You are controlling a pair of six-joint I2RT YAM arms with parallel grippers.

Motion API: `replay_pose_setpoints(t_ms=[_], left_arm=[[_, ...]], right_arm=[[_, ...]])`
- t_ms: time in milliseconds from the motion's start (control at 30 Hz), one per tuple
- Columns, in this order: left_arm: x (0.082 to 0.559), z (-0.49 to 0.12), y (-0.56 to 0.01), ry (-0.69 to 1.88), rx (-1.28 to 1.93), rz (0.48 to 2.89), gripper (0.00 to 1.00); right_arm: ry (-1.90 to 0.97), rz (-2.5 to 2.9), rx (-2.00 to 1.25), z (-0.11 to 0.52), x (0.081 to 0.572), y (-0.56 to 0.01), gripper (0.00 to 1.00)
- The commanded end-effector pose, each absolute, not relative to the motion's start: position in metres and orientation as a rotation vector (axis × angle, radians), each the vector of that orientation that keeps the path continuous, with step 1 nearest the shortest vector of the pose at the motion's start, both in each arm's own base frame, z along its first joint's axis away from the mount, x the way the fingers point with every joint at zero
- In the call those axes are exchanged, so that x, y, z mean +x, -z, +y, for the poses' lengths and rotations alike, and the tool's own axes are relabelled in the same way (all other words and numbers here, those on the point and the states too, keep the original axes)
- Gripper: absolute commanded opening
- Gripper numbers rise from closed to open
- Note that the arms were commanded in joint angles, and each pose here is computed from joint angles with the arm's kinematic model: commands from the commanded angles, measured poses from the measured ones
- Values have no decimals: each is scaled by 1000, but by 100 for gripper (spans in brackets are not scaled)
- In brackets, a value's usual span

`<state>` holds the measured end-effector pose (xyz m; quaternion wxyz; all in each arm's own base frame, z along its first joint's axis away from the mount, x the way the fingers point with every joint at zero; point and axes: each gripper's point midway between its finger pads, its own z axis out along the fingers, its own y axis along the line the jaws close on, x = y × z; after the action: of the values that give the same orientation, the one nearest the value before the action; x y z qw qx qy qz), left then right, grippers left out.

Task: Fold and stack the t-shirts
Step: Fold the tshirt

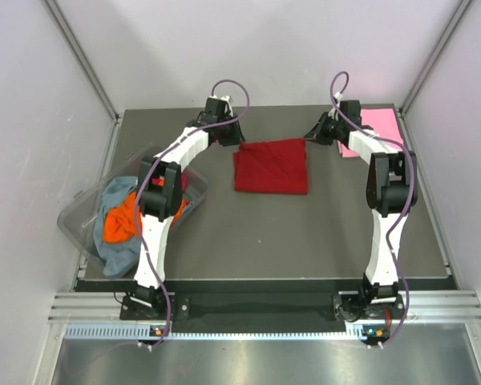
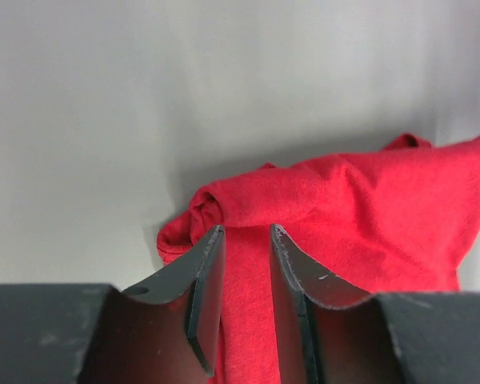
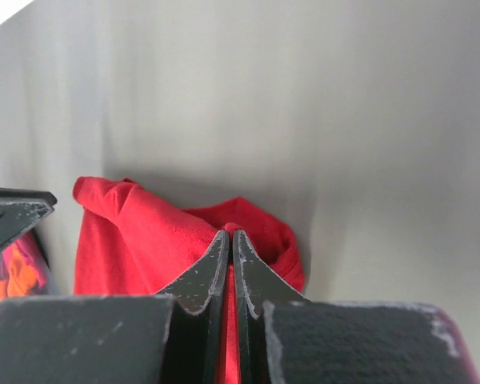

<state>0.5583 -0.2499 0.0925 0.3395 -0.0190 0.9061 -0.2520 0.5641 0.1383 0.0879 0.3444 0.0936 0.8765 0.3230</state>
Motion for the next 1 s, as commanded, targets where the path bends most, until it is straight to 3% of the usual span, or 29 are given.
replay_pose_setpoints(t_ms=[0, 967], left_arm=[[566, -253, -136, 684, 97, 2247, 34], [572, -257, -70, 662, 305, 2298, 45]], right_arm=[[-855, 2172, 187, 133, 582, -120, 0], [-882, 2172, 184, 130, 590, -111, 0]])
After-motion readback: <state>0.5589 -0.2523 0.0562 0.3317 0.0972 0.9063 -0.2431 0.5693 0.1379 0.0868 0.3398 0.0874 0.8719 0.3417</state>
